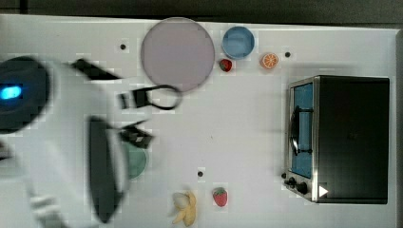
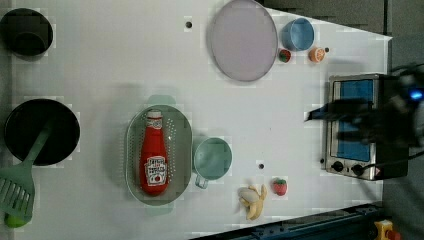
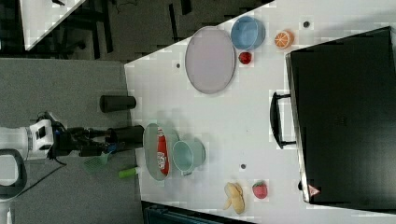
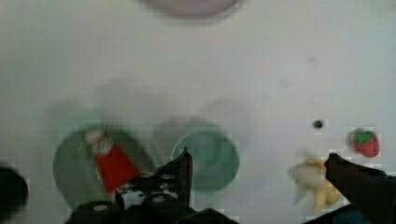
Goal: Pick ketchup from strainer and place it on the table
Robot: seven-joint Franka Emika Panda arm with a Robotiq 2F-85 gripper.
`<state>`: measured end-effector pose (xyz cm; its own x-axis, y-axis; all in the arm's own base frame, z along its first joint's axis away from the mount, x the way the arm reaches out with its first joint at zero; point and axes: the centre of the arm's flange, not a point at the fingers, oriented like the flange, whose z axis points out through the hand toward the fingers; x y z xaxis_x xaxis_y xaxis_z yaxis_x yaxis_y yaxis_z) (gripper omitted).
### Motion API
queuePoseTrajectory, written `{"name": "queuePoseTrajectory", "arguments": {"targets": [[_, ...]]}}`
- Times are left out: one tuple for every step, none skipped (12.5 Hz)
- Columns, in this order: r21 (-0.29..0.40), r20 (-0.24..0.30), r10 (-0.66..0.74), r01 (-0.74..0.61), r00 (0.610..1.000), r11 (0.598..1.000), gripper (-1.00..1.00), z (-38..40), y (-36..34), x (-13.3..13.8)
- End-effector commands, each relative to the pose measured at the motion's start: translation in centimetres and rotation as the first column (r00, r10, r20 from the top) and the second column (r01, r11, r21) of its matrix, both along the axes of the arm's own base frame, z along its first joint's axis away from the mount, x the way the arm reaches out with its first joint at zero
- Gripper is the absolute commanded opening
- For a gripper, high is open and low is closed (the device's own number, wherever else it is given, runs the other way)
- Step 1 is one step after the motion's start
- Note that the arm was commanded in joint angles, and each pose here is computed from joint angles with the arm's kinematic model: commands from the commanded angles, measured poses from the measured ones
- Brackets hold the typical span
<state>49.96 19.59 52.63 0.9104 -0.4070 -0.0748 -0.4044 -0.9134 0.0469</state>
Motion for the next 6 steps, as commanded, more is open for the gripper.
{"name": "queuePoseTrajectory", "arguments": {"targets": [[0.013,-0.012,0.107,-0.107,0.994,0.994,1.00,-1.5,7.0,-2.5],[0.020,-0.019,0.155,-0.154,0.988,0.988,1.00,-2.6,9.3,-3.5],[0.028,-0.026,0.199,-0.198,0.980,0.980,1.00,-3.9,11.4,-4.5],[0.038,-0.032,0.240,-0.238,0.970,0.970,1.00,-5.4,13.3,-5.6],[0.049,-0.035,0.273,-0.271,0.961,0.961,1.00,-7.0,14.9,-6.6],[0.063,-0.033,0.300,-0.297,0.953,0.953,1.00,-8.9,16.2,-7.6]]}}
